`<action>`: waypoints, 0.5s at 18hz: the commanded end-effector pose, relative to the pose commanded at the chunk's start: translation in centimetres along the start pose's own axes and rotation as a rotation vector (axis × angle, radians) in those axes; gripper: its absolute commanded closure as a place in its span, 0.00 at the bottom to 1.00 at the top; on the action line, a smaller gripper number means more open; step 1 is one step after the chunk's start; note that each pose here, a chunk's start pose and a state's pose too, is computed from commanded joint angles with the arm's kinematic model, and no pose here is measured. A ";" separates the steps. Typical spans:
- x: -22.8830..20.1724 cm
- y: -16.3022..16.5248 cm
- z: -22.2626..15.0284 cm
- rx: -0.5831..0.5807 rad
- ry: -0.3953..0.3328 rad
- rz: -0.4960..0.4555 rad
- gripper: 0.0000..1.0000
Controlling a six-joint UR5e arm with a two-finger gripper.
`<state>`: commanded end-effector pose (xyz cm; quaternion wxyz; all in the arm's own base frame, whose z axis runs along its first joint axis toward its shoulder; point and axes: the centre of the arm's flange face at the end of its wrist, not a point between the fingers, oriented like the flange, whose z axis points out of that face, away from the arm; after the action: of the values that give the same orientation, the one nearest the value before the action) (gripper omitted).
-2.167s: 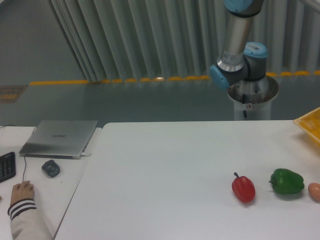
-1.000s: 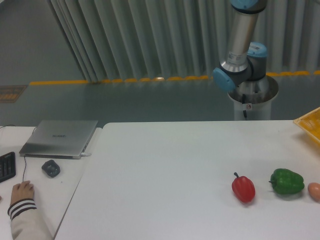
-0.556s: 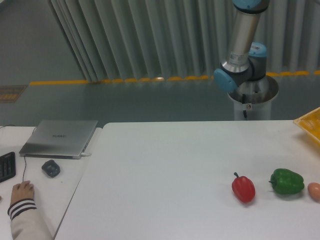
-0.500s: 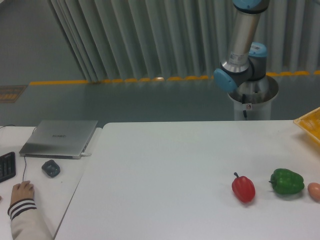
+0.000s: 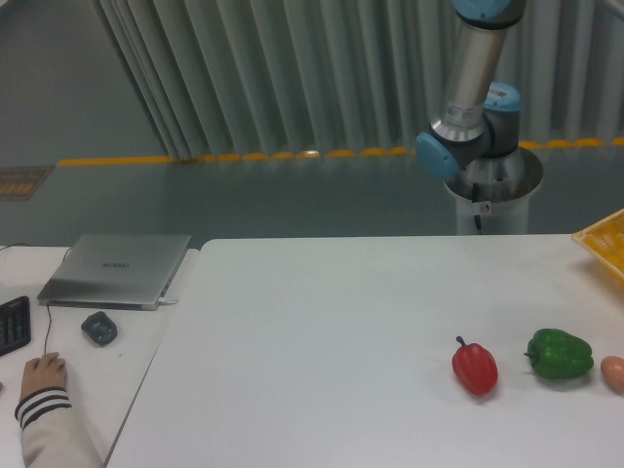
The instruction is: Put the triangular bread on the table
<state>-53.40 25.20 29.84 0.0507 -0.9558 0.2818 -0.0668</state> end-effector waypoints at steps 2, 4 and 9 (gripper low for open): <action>0.0 0.1 1.0 0.001 0.002 0.014 0.00; 0.2 0.2 1.8 -0.001 0.000 0.015 0.00; 0.2 0.5 2.0 -0.011 -0.016 0.019 0.24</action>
<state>-53.19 24.85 27.78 0.0484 -0.9539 0.2906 -0.0573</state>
